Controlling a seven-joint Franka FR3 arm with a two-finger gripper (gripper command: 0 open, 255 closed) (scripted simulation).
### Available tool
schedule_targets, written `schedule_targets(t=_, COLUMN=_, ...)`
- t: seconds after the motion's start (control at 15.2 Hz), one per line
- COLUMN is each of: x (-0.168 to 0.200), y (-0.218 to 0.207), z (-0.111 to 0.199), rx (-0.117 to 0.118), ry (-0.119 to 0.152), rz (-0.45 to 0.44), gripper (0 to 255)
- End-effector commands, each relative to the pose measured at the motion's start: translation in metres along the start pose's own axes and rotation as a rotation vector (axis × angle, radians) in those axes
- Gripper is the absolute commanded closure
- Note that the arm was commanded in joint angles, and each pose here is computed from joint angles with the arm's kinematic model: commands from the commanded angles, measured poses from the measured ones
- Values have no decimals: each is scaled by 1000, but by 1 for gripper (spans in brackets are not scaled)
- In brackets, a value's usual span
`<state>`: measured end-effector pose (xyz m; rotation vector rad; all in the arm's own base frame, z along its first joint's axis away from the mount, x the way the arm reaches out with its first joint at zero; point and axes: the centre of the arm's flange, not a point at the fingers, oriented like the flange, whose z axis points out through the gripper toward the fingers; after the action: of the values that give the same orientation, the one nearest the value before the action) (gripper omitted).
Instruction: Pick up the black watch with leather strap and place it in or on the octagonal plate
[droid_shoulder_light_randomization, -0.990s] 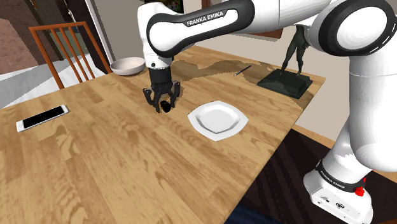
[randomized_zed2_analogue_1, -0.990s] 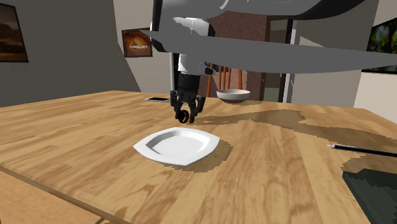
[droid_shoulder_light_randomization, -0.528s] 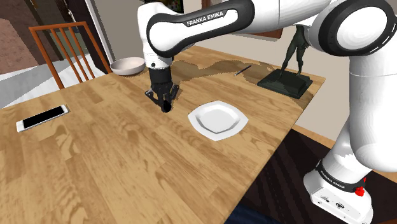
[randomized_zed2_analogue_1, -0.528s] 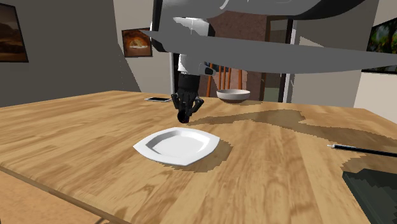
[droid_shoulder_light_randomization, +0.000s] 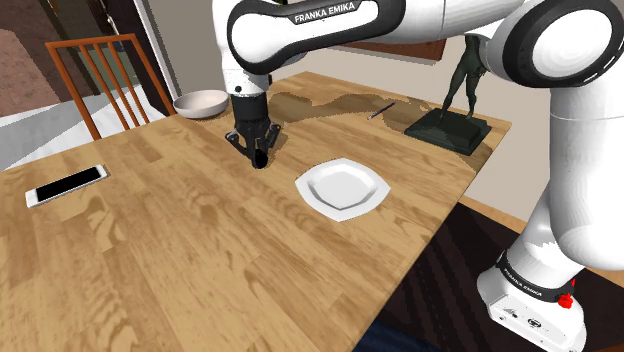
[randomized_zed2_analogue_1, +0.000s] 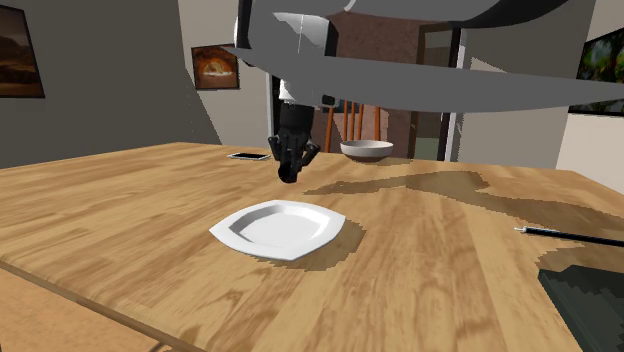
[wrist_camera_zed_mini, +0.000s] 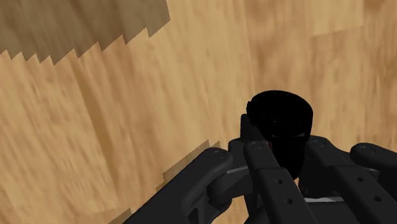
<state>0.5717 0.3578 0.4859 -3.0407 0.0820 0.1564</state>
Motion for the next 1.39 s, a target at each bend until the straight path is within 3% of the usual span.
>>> schedule_targets(t=0.0, x=0, y=-1, z=-11, rx=0, ry=0, rz=0, gripper=255)
schedule_targets(t=0.66, x=-6, y=-6, z=-63, rx=0, ry=0, rz=0, gripper=255)
schedule_targets(t=1.32, x=-116, y=67, z=-55, rx=0, ry=0, rz=0, gripper=255)
